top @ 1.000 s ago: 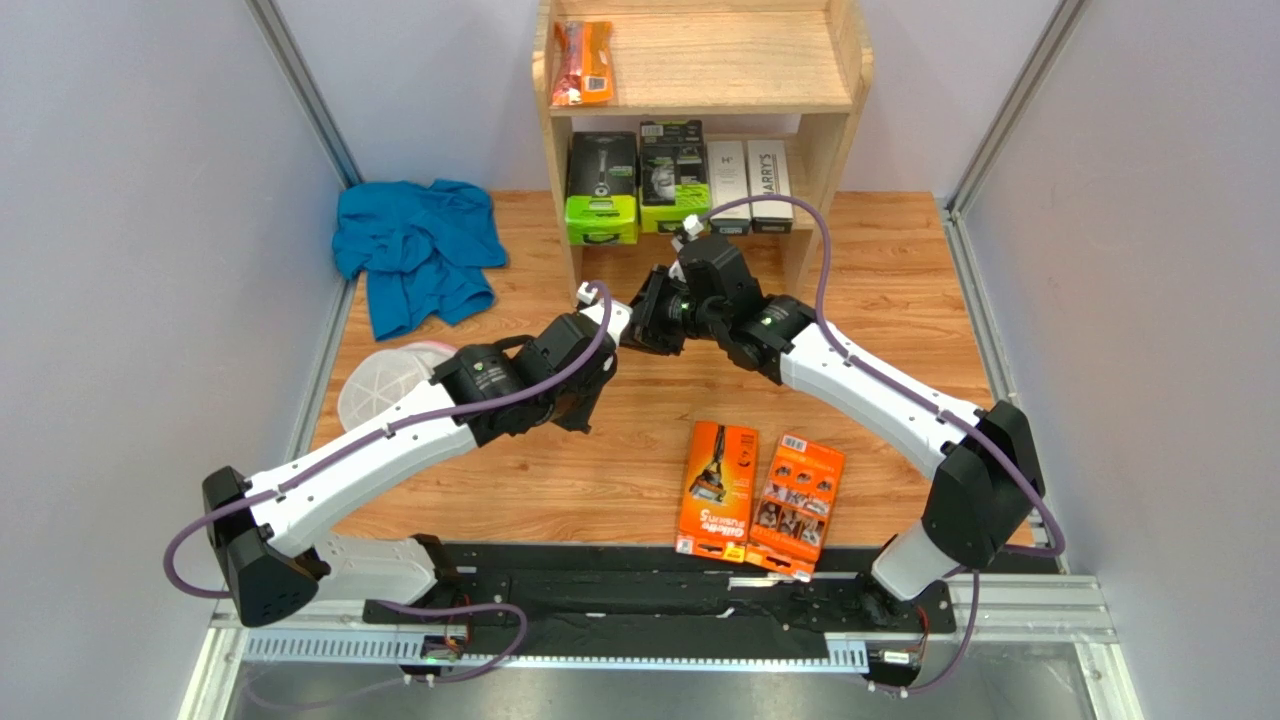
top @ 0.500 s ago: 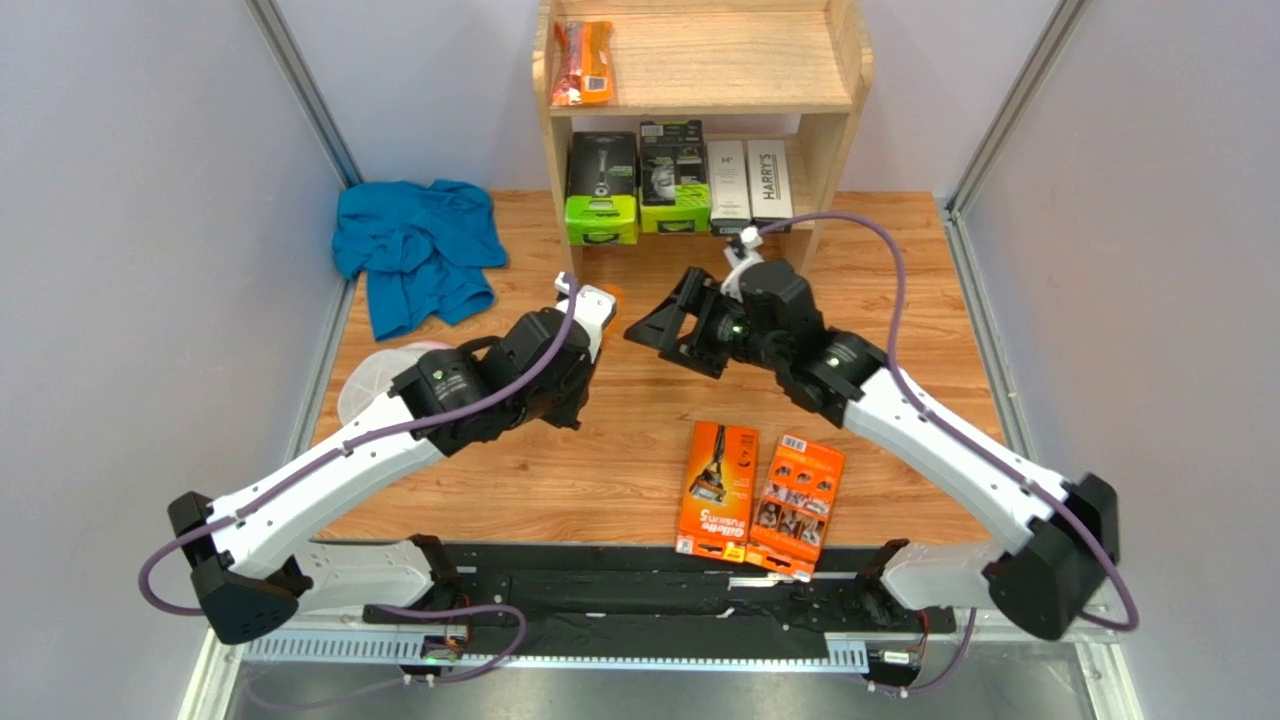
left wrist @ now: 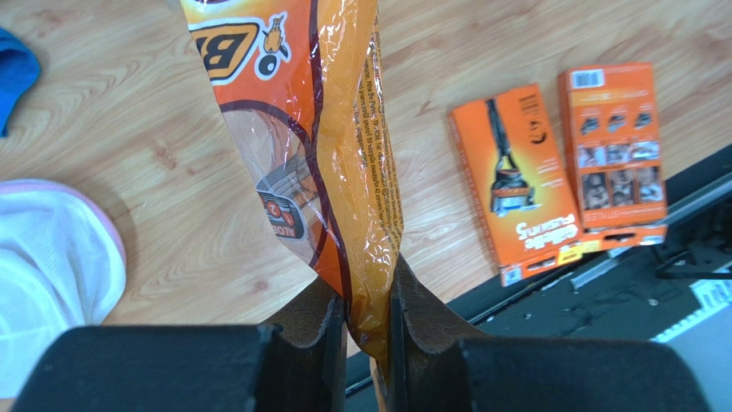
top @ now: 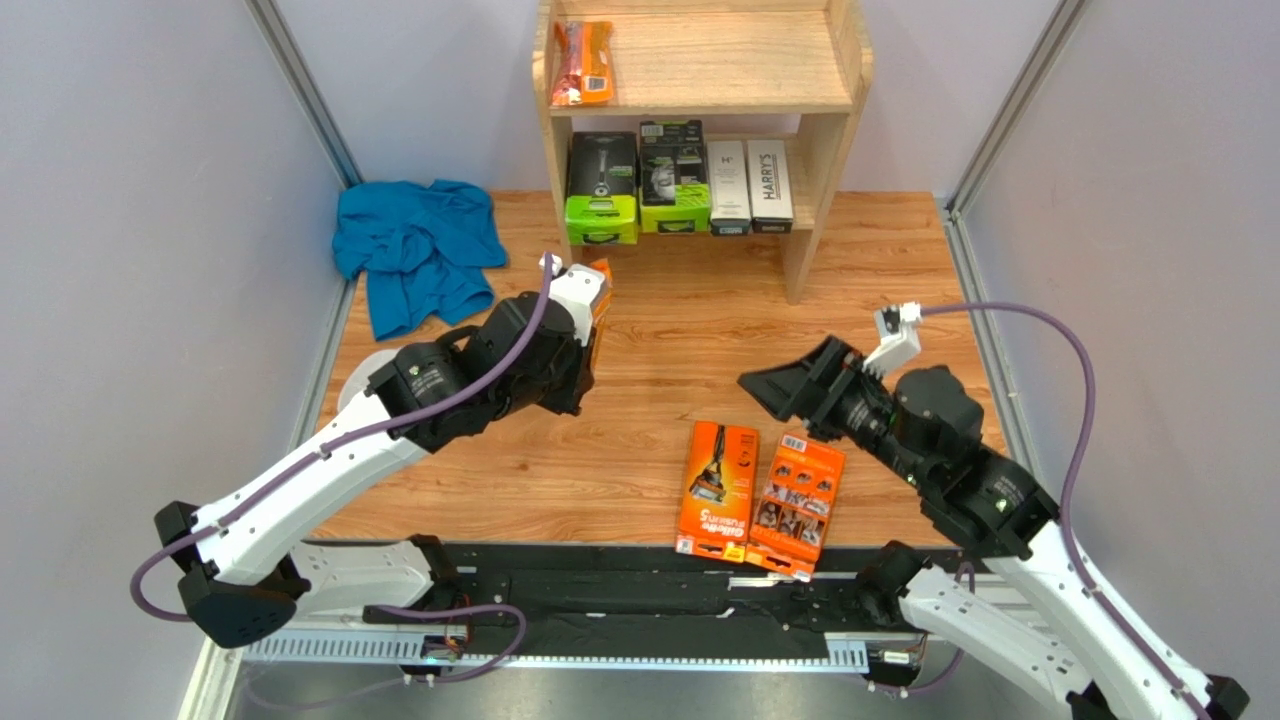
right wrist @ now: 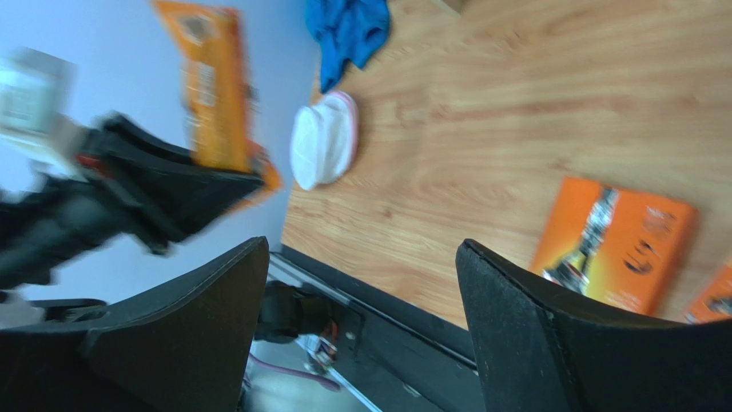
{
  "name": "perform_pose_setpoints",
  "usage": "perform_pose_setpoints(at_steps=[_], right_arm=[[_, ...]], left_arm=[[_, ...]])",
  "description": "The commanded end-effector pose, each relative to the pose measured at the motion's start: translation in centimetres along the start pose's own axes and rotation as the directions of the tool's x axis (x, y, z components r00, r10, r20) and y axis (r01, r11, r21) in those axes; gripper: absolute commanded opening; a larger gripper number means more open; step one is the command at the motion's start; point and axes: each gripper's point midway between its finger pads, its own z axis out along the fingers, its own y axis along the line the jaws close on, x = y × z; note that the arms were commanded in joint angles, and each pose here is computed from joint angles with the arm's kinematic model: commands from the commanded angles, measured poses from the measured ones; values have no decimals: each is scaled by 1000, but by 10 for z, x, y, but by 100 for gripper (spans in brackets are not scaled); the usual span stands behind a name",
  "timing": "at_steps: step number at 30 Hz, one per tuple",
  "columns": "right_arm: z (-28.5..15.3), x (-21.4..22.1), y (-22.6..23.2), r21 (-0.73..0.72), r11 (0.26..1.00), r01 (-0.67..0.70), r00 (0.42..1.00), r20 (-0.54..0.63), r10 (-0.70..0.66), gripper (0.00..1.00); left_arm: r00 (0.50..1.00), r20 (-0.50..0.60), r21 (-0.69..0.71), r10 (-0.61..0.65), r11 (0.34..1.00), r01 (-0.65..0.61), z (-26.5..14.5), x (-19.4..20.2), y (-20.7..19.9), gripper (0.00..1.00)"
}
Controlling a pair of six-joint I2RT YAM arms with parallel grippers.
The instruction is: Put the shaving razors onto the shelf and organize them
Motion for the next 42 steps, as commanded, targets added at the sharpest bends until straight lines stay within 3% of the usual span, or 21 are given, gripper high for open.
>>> perform_pose_setpoints(at_steps=[1, 5, 11, 15, 24, 27, 34, 42], right_arm=[[-4, 52, -75, 174, 984, -24, 994, -97, 41, 84], [-5, 87, -110, 188, 978, -90, 984, -133, 116, 83], [-17, 108, -141, 238, 970, -53, 981, -169, 95, 83], [-23, 107, -143, 250, 968, -24, 982, -177, 70, 83], [-25, 101, -134, 231, 973, -21, 984, -166, 61, 83], [-26, 97, -132, 228, 973, -21, 986, -155, 58, 84], [-29, 87, -121, 208, 978, -13, 990, -136, 42, 83], [-30, 84, -117, 205, 979, -7, 990, -136, 35, 83]], left_arm=[[991, 123, 120, -46, 992, 31, -19, -48, -24, 0], [989, 144, 159, -20, 987, -3, -26, -73, -37, 0], [978, 207, 223, 7, 973, -54, -47, -122, -51, 0], [956, 289, 289, -47, 957, -40, -67, -167, -53, 0], [921, 364, 433, -137, 901, -37, -81, -239, -60, 0], [898, 376, 536, -231, 844, -8, -83, -263, -60, 0], [841, 290, 781, -457, 621, 68, -87, -316, -59, 0], [801, 207, 841, -561, 520, 146, -45, -352, -45, 0]])
